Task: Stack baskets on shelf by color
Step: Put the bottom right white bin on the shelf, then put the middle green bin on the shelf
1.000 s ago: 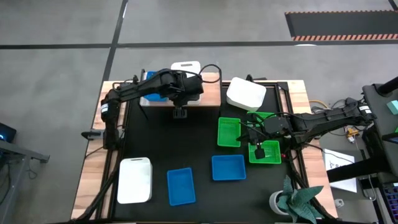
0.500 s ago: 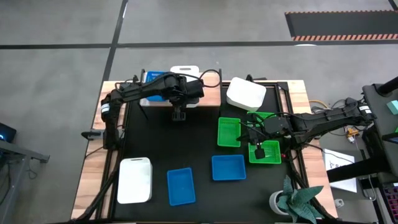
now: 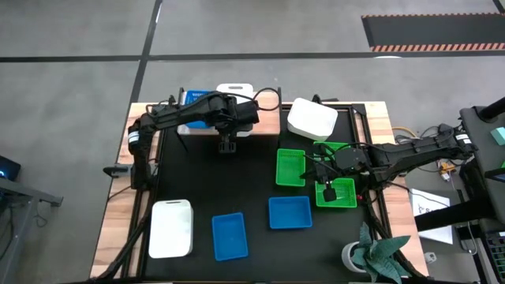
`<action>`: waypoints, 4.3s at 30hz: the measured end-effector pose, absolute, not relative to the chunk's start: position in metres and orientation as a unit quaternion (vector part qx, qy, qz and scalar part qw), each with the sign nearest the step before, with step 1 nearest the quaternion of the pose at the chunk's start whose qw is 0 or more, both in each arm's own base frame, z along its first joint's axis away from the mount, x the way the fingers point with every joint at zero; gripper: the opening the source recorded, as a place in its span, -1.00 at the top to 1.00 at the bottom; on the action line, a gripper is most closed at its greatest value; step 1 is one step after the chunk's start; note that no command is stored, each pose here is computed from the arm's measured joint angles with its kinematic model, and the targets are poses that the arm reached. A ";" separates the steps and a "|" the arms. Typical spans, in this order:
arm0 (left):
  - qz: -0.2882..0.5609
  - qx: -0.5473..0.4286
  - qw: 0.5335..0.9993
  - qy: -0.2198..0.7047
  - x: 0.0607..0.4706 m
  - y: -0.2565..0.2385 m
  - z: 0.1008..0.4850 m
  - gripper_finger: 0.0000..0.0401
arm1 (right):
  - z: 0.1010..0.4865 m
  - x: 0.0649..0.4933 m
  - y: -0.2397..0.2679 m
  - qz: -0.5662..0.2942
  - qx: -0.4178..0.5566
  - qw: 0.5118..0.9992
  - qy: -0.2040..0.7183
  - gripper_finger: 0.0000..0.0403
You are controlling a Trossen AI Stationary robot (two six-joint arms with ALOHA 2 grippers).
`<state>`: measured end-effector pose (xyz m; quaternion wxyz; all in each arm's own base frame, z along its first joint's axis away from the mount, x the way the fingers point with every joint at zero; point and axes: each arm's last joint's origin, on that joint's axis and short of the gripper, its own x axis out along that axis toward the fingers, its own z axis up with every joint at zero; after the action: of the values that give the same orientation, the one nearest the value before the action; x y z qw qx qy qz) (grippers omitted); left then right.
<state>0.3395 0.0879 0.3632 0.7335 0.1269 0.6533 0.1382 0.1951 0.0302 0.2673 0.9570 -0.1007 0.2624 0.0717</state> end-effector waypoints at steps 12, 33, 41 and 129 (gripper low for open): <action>0.138 0.129 0.736 0.650 0.338 0.087 0.366 0.51 | 0.267 0.195 0.030 0.071 -0.096 0.957 0.264 0.96; 0.145 0.134 0.764 0.615 0.322 0.080 0.395 0.51 | 0.267 0.195 0.030 0.070 -0.095 0.957 0.265 0.96; 0.135 0.153 0.810 0.550 0.307 0.052 0.423 0.55 | 0.268 0.195 0.030 0.070 -0.095 0.958 0.261 0.96; 0.042 0.132 0.878 0.458 0.281 -0.160 0.311 1.00 | 0.232 0.237 0.037 0.046 -0.015 0.949 0.311 0.96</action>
<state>0.2815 -0.1601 0.3113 0.8780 0.1321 0.4582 0.0418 0.2370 0.0371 0.2318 0.9492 -0.0153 0.3109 0.0457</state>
